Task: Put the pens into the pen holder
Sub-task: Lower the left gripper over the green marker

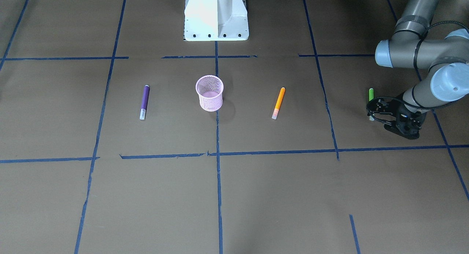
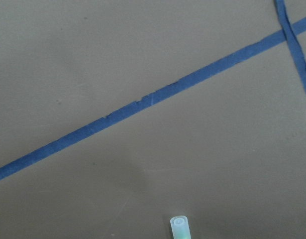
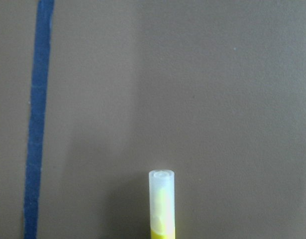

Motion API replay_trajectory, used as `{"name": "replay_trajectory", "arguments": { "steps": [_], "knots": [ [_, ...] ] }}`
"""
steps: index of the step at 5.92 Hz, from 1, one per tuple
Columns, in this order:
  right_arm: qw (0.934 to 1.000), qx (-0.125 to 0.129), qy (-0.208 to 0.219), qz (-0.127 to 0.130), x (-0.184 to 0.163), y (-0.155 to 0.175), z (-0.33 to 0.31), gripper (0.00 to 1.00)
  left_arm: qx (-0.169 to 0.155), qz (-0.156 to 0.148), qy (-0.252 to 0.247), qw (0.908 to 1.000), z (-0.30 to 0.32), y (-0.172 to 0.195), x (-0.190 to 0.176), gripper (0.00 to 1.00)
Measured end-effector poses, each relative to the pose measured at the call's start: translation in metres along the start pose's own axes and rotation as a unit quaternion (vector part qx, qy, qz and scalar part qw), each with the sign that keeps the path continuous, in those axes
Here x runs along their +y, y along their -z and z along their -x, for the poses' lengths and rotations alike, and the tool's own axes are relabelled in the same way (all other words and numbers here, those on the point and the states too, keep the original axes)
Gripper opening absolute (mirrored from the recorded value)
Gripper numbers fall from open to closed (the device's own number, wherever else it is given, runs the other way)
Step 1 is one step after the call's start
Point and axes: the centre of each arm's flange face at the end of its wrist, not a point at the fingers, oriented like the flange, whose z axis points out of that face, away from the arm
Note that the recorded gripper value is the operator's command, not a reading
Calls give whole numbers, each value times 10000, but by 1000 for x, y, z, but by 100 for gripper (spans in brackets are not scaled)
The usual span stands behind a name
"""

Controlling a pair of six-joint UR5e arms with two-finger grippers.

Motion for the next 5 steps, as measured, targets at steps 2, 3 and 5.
{"name": "replay_trajectory", "arguments": {
  "steps": [2,3,5],
  "knots": [
    [10000,5,23,-15,0,0,1,100,19,26,154,9999,-6,-14,4,100],
    [10000,5,28,-13,0,0,1,100,46,-108,340,9994,-4,-17,12,100],
    [10000,13,39,-5,0,-1,2,100,98,-369,568,9977,7,-27,37,100]
  ]
}}
